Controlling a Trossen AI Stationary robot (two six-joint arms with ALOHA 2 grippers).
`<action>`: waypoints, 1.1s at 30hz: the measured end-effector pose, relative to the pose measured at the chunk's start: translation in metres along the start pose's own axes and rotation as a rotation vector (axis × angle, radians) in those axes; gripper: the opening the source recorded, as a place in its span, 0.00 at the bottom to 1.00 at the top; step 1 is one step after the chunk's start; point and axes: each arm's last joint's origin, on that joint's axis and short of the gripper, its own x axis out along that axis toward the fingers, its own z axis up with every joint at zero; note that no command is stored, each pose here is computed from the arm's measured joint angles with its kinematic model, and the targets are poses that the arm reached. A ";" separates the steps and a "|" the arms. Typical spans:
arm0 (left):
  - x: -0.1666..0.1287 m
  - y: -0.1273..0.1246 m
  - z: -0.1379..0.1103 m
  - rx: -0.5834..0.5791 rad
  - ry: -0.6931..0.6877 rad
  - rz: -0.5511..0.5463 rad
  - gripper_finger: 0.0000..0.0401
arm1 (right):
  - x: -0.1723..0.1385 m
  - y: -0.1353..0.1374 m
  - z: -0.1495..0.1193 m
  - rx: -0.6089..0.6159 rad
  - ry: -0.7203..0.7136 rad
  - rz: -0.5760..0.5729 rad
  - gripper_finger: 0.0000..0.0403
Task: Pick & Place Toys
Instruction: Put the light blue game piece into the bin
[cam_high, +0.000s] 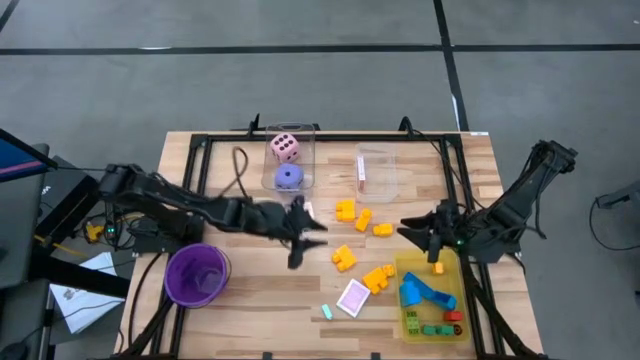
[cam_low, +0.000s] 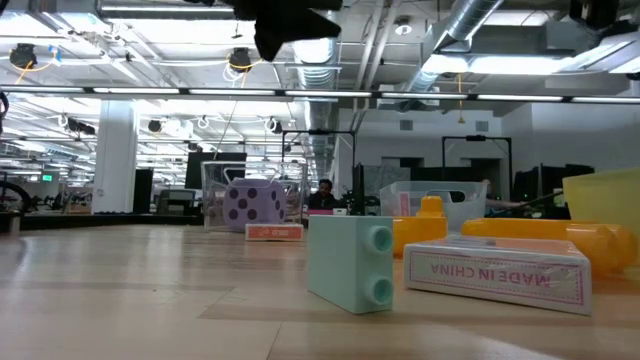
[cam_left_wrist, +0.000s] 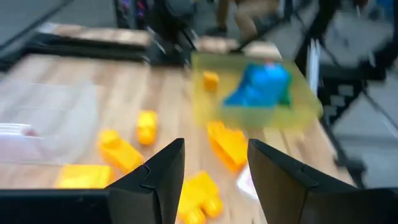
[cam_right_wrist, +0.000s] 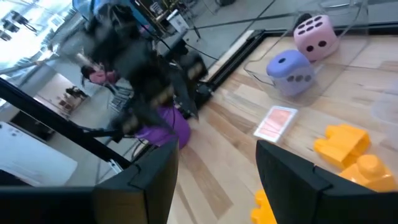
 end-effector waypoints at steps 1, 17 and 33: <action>0.005 -0.005 -0.006 0.025 0.020 -0.014 0.43 | -0.001 0.000 0.001 0.006 -0.002 0.003 0.51; 0.047 -0.061 -0.068 0.285 0.167 -0.239 0.63 | -0.013 0.004 0.010 0.059 0.009 0.088 0.51; 0.098 -0.080 -0.101 0.458 0.286 -0.513 0.65 | -0.014 0.004 0.009 0.070 0.030 0.104 0.51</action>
